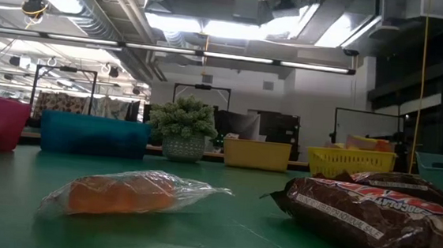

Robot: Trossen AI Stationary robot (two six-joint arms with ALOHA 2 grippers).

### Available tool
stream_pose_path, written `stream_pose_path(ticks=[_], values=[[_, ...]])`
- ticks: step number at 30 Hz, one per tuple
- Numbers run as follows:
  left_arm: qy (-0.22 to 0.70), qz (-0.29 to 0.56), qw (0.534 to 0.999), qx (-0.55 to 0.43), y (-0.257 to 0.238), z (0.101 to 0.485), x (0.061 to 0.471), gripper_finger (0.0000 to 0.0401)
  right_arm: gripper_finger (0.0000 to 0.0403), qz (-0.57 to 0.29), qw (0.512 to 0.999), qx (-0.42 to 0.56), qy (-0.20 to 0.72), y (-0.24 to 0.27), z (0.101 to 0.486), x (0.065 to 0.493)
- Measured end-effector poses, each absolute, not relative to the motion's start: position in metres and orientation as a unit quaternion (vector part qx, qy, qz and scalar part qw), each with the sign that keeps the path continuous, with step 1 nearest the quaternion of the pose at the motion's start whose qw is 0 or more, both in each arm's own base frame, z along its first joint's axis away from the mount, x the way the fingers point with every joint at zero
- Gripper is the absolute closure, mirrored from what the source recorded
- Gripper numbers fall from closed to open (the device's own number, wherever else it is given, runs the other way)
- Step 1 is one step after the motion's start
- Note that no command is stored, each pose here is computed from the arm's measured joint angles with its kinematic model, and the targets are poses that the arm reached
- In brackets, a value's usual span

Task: Sort candy
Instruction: Put the white-blue chocolate into the green bin

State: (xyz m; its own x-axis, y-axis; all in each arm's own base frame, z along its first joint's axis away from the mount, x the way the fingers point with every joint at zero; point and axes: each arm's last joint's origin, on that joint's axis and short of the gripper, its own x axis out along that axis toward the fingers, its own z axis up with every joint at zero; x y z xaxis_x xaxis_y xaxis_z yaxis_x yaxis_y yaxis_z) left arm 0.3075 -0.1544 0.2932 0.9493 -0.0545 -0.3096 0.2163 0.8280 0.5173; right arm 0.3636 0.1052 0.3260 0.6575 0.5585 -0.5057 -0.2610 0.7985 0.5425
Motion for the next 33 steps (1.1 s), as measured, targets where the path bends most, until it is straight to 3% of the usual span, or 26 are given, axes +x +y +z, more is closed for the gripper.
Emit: stream_pose_path(ticks=[6, 19, 33], values=[[0.143, -0.07, 0.945, 0.284, -0.1536, 0.2933, 0.3077, 0.0279, 0.029, 0.232, 0.884, 0.217, 0.343, 0.105, 0.326, 0.3636], [0.145, -0.072, 0.945, 0.285, -0.1538, 0.2929, 0.3075, 0.0374, 0.029, 0.22, 0.889, 0.214, 0.341, 0.1046, 0.326, 0.3637], [0.144, -0.071, 0.945, 0.283, -0.154, 0.2929, 0.3075, 0.0382, 0.0289, 0.219, 0.889, 0.213, 0.341, 0.1052, 0.326, 0.3635]])
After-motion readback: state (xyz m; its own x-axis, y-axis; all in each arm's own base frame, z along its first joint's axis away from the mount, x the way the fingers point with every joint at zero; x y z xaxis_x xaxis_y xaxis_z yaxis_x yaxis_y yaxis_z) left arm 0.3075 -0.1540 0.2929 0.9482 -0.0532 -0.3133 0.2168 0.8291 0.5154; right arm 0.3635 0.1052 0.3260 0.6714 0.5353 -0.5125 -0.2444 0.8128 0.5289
